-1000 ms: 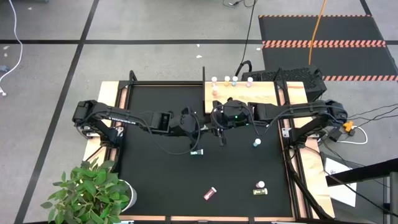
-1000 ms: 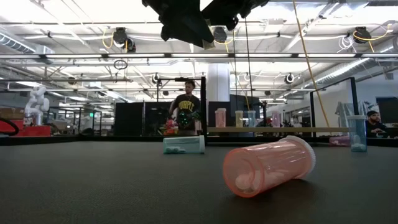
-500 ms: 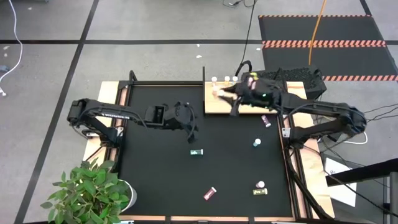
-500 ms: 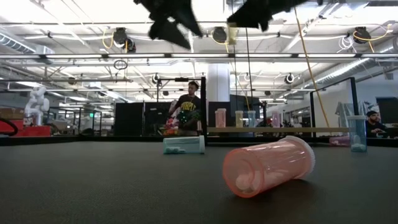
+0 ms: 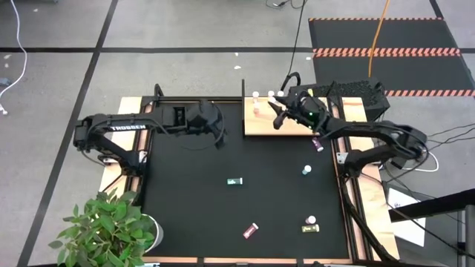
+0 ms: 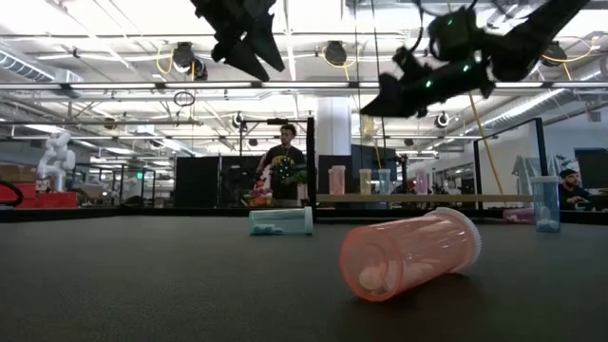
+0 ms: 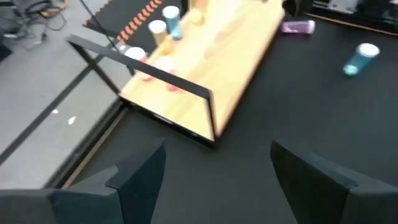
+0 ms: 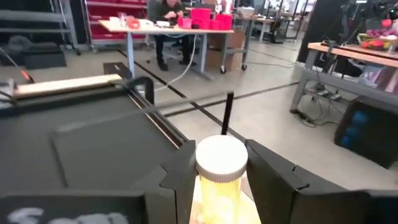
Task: Pick and place medicine bottles onto shelf by color
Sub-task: Put the top yellow pill bottle aligned with the other yellow pill bottle on the shelf
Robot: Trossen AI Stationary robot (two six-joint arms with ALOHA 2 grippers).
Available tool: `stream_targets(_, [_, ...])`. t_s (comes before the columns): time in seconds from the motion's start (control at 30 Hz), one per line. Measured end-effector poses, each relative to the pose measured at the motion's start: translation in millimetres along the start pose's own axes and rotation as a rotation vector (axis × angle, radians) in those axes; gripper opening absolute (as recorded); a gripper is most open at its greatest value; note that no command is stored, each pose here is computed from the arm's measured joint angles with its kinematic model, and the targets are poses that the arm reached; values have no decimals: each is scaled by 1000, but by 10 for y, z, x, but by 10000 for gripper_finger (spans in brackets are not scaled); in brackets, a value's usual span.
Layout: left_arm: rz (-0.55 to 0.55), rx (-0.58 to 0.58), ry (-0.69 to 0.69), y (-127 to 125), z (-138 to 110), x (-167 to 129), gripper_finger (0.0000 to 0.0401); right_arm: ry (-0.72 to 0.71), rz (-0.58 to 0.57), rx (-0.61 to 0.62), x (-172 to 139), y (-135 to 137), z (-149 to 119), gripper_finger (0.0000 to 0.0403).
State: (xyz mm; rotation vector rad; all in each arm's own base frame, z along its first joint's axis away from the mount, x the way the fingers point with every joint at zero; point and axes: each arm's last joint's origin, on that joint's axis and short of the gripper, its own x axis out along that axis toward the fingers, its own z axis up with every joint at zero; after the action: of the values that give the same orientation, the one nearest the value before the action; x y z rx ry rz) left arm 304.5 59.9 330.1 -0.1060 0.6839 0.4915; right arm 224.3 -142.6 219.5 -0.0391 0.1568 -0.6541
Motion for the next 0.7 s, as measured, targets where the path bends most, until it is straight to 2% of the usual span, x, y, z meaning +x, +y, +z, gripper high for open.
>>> stream_targets(0.2, [40, 0, 16, 176, 12, 62, 292, 62, -59, 45, 218, -129, -282, 123])
stream_targets(0.4, [70, -16, 21, 291, 20, 86, 292, 141, -97, 97, 310, -241, -498, 119])
stream_targets(0.7, [104, 45, 1, 378, 50, 102, 292, 194, -34, 107, 376, -259, -665, 119])
